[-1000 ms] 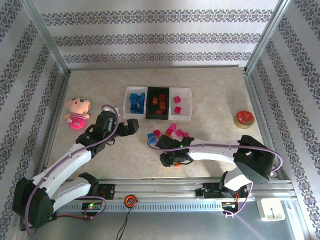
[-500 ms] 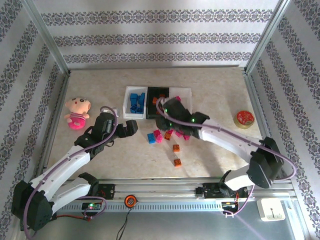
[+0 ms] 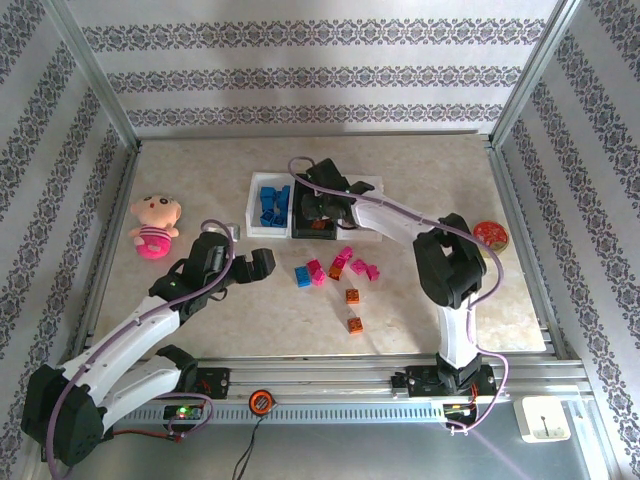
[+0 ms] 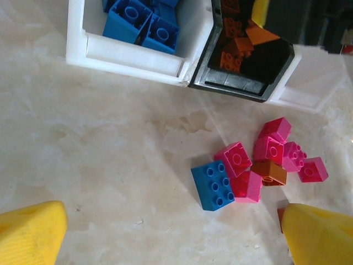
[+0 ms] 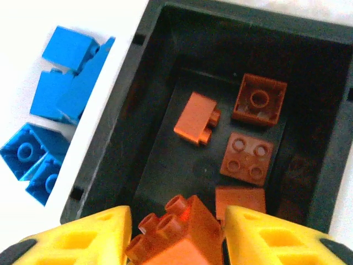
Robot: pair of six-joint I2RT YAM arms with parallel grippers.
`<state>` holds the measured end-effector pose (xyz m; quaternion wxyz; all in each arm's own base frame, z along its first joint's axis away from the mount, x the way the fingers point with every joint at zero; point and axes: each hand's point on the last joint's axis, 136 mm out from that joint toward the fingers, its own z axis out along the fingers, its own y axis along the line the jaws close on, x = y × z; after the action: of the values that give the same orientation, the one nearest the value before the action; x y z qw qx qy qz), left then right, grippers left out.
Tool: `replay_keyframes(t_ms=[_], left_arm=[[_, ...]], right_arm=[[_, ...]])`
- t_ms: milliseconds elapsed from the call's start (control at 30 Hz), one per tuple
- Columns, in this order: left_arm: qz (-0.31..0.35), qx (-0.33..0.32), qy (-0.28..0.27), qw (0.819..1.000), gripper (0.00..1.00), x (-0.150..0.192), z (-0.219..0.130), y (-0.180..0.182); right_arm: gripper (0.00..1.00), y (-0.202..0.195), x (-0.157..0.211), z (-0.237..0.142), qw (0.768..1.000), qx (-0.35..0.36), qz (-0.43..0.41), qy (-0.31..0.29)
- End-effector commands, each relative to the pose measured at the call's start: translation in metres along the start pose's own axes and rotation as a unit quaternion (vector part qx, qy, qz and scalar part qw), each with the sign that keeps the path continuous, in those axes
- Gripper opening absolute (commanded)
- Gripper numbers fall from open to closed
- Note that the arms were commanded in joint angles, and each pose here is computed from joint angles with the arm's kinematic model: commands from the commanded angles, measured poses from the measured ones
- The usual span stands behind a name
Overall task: Sort the legos into containers by color
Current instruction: Place the lego in the container, then pick up the lego from the bottom-center of the table.
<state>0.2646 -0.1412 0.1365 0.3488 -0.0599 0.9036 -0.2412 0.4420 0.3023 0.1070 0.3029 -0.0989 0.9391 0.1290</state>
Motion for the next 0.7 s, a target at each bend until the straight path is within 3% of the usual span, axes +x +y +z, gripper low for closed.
replay_keyframes(t_ms=[0, 233, 433, 667], left_arm=[[-0.009, 0.004, 0.013, 1.000, 1.00, 0.009, -0.001, 0.001], [-0.008, 0.010, 0.011, 1.000, 1.00, 0.010, -0.001, 0.000], [-0.011, 0.010, 0.012, 1.000, 1.00, 0.013, 0.001, 0.003], [-0.020, 0.005, 0.020, 1.000, 1.00, 0.021, 0.007, 0.009]], right_arm=[[0.62, -0.006, -0.022, -0.009, 1.000, 0.010, 0.010, -0.019], [0.67, 0.000, -0.012, -0.059, 0.999, -0.018, 0.014, -0.035], [0.69, -0.008, 0.058, -0.105, 1.000, -0.019, 0.003, -0.016], [0.70, -0.033, 0.160, -0.127, 0.998, -0.005, 0.032, 0.051]])
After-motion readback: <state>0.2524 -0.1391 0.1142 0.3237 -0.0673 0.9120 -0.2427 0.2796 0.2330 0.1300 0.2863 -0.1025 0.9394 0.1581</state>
